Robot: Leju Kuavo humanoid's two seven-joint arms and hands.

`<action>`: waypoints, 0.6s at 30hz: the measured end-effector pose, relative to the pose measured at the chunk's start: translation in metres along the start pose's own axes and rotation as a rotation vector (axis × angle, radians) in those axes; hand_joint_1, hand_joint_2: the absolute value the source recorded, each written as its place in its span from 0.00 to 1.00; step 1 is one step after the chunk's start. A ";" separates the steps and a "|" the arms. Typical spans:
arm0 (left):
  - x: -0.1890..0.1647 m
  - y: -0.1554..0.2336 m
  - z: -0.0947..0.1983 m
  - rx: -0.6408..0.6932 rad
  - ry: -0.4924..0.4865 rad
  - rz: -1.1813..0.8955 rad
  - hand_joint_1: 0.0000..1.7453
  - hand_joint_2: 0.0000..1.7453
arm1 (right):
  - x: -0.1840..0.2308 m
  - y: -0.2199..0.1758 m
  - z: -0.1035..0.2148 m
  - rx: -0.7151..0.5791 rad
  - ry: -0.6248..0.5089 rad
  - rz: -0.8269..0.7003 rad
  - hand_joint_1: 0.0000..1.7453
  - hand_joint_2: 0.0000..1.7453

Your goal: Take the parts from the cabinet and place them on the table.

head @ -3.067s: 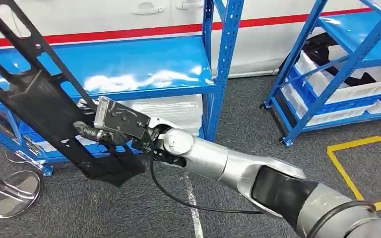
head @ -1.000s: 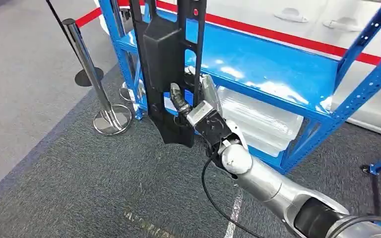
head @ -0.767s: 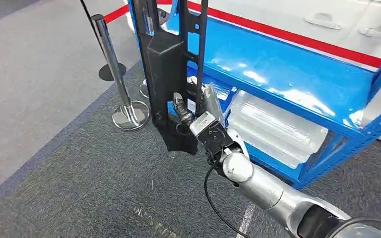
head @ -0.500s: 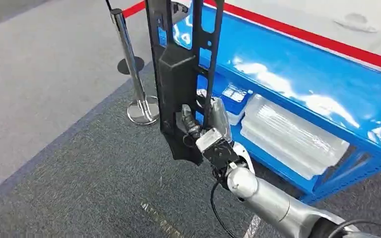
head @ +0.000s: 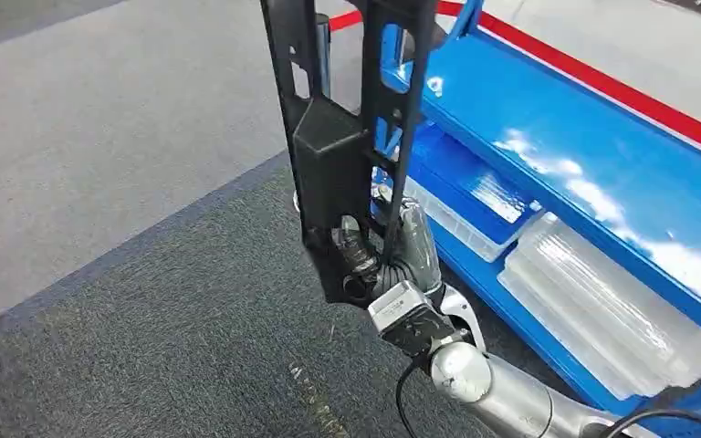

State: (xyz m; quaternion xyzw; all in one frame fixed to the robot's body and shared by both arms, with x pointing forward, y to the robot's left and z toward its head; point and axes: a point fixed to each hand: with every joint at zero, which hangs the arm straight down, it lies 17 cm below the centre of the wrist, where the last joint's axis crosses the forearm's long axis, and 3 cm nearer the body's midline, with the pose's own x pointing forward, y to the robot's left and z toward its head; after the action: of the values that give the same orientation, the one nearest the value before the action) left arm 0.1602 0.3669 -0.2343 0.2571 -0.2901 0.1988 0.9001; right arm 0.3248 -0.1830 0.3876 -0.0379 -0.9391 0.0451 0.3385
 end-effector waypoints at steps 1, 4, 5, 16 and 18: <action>0.001 -0.002 0.000 -0.003 -0.001 0.001 0.00 1.00 | 0.000 0.000 0.001 0.000 0.004 -0.002 1.00 1.00; -0.001 -0.002 0.001 -0.004 0.003 -0.003 0.00 1.00 | 0.000 0.000 0.003 0.000 0.008 -0.003 1.00 1.00; -0.004 -0.001 0.002 -0.002 0.008 -0.004 0.00 1.00 | 0.001 0.000 0.002 0.000 0.006 -0.005 1.00 1.00; 0.000 -0.003 0.001 -0.016 -0.008 -0.005 0.00 1.00 | 0.010 -0.002 -0.001 -0.002 -0.018 -0.001 1.00 1.00; -0.001 -0.004 0.002 -0.022 -0.009 -0.010 0.00 1.00 | 0.009 -0.002 -0.001 -0.002 -0.013 0.003 1.00 1.00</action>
State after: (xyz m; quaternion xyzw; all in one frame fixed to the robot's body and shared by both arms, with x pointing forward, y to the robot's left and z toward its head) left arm 0.1604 0.3623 -0.2348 0.2497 -0.2949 0.1899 0.9026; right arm 0.3185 -0.1835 0.3945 -0.0395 -0.9413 0.0449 0.3323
